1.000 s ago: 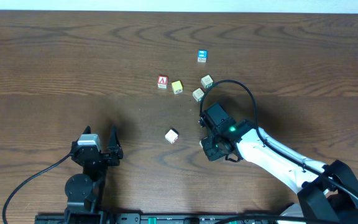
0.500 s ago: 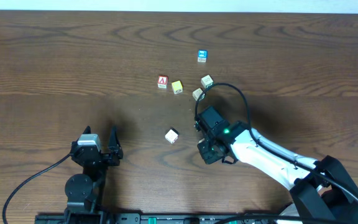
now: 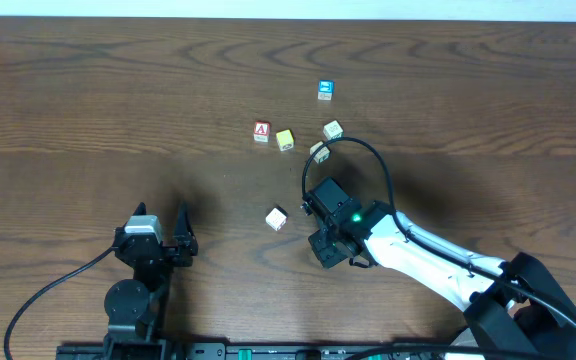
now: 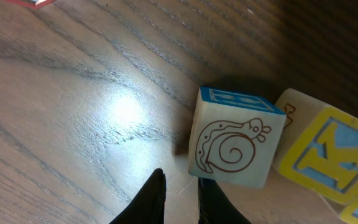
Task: Lift 5 blocks
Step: 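Raise the right gripper and swing it left toward the center blocks, then lower the right gripper and grasp the green-topped 7 L block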
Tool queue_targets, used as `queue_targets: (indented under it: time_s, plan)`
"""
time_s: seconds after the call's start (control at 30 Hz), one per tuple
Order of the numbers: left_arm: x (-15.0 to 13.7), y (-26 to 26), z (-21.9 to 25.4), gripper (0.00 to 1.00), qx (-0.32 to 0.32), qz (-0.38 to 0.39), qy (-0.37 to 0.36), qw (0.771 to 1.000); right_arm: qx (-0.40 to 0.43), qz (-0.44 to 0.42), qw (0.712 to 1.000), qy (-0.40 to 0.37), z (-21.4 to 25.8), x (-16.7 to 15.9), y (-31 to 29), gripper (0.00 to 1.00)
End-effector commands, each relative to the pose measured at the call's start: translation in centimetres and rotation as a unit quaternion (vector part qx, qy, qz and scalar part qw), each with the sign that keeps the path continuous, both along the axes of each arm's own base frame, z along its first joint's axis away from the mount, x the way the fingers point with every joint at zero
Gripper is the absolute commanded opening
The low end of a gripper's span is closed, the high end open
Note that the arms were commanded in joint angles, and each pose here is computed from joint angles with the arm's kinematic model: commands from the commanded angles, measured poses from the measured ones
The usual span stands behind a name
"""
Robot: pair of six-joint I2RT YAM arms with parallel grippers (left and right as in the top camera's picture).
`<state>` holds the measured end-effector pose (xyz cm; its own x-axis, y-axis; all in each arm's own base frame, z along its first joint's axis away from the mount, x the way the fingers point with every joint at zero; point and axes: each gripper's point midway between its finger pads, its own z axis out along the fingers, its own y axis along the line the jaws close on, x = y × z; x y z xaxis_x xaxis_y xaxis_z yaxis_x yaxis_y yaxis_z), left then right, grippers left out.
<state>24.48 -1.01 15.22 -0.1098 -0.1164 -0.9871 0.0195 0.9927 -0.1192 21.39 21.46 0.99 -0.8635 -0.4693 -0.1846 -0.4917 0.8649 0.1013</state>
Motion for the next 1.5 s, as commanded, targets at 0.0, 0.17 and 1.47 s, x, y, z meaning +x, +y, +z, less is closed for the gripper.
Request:
queue_targets:
  time_s: [0.0,0.17,1.47]
  plan:
    - [-0.1,0.4,-1.6,0.71,-0.002,0.012,0.025,1.000,-0.003,0.007,1.000,0.000,-0.3,-0.2,0.1,0.16]
    - [-0.1,0.4,-1.6,0.71,-0.002,0.012,0.025,1.000,0.002,0.008,1.000,-0.007,-0.2,0.2,0.4,0.17]
    - [-0.1,0.4,-1.6,0.71,-0.002,0.012,0.025,1.000,0.013,0.033,0.999,-0.012,0.1,-0.3,1.6,0.16]
